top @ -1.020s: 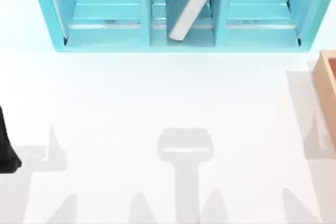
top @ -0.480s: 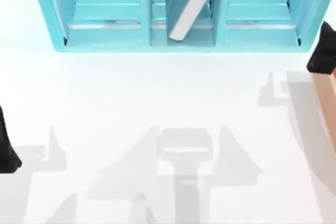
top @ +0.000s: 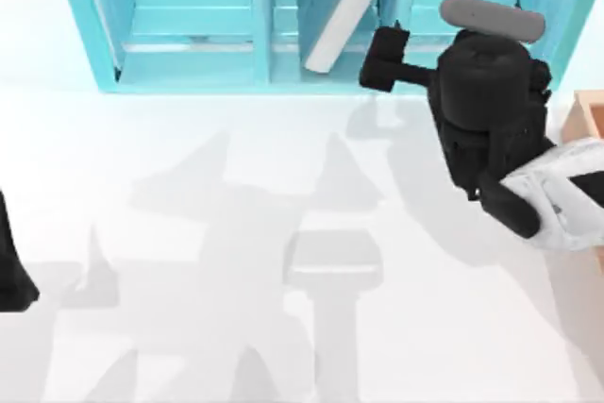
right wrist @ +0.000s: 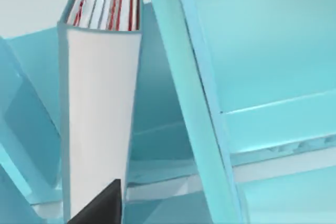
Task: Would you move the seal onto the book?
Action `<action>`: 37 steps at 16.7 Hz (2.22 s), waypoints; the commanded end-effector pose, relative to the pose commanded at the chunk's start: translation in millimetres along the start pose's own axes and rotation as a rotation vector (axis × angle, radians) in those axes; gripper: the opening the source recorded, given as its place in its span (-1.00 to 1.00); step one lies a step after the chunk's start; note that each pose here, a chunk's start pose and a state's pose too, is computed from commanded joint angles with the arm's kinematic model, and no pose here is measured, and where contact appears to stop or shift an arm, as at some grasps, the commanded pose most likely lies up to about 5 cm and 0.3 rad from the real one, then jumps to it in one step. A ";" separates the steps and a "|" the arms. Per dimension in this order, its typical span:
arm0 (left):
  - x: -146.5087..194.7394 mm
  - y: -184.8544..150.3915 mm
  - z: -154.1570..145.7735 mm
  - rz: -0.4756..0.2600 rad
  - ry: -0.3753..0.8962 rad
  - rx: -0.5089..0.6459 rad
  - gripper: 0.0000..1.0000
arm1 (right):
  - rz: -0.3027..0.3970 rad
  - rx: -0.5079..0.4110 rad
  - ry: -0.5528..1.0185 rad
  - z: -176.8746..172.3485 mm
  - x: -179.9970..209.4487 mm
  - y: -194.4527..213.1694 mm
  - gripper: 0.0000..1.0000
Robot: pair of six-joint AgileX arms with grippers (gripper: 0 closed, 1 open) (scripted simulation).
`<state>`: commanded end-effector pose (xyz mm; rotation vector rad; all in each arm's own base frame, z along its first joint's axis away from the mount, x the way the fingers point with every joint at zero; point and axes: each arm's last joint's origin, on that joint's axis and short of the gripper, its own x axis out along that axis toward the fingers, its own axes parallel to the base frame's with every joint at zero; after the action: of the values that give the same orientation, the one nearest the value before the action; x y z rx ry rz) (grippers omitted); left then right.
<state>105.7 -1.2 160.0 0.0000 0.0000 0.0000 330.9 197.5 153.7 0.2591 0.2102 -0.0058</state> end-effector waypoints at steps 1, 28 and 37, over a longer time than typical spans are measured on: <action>0.0 0.0 0.0 0.000 0.000 0.000 1.00 | 0.005 0.019 -0.010 -13.6 9.9 11.8 1.00; 0.0 0.0 0.0 0.000 0.000 0.000 1.00 | 0.044 0.136 -0.082 -64.1 140.6 64.2 1.00; 0.0 0.0 0.0 0.000 0.000 0.000 1.00 | 0.044 0.136 -0.082 -64.1 140.6 64.2 0.10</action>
<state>105.7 -1.2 160.0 0.0000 0.0000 0.0000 457.3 278.9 80.3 0.3979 0.1222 0.0128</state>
